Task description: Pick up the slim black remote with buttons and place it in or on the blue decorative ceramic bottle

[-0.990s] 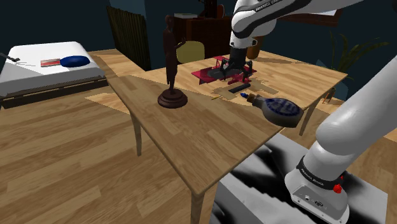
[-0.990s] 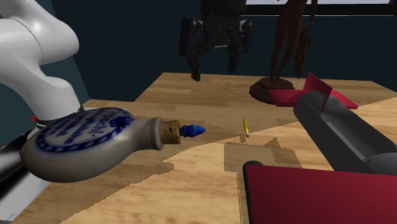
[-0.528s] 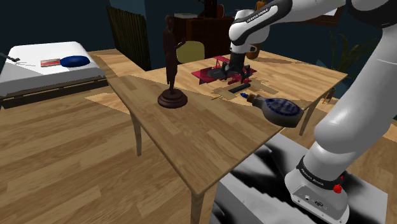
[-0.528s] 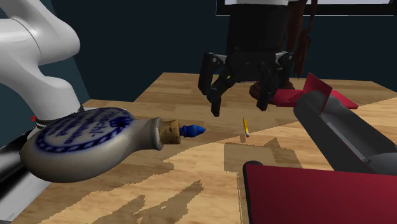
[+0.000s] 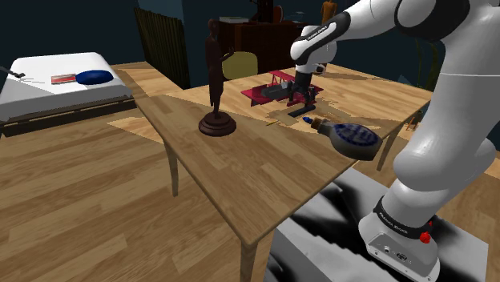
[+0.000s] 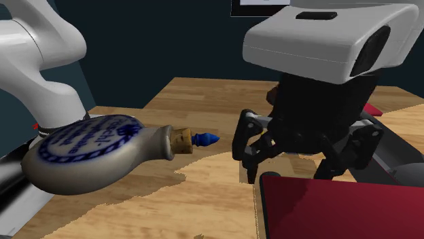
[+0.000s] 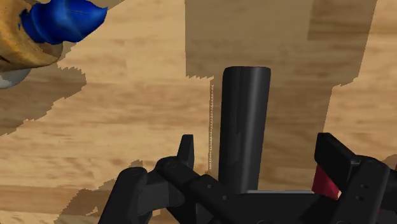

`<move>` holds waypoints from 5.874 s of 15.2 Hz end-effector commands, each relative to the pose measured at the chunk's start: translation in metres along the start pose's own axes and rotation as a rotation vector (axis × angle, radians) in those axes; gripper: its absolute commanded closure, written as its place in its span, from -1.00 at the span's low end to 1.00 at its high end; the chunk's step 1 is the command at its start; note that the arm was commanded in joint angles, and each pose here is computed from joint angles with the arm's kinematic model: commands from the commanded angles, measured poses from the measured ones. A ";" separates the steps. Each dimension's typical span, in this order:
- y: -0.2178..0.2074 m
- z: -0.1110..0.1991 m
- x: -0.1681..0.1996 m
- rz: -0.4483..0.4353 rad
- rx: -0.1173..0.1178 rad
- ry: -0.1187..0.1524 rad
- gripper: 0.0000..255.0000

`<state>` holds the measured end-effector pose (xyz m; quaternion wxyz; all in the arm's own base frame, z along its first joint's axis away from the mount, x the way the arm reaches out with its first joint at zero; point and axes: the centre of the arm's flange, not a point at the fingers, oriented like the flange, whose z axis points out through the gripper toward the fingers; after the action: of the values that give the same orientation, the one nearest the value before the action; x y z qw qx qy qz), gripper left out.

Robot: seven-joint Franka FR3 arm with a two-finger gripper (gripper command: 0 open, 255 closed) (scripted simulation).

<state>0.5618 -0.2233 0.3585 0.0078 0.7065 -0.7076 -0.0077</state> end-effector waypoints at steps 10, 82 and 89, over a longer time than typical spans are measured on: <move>0.001 0.046 0.009 0.044 0.002 0.002 -1.00; 0.169 -0.167 -0.043 0.044 0.002 0.002 1.00; 0.257 -0.161 -0.071 0.044 0.002 0.002 1.00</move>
<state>0.3243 -0.1582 0.5255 0.0077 0.6907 -0.7230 -0.0063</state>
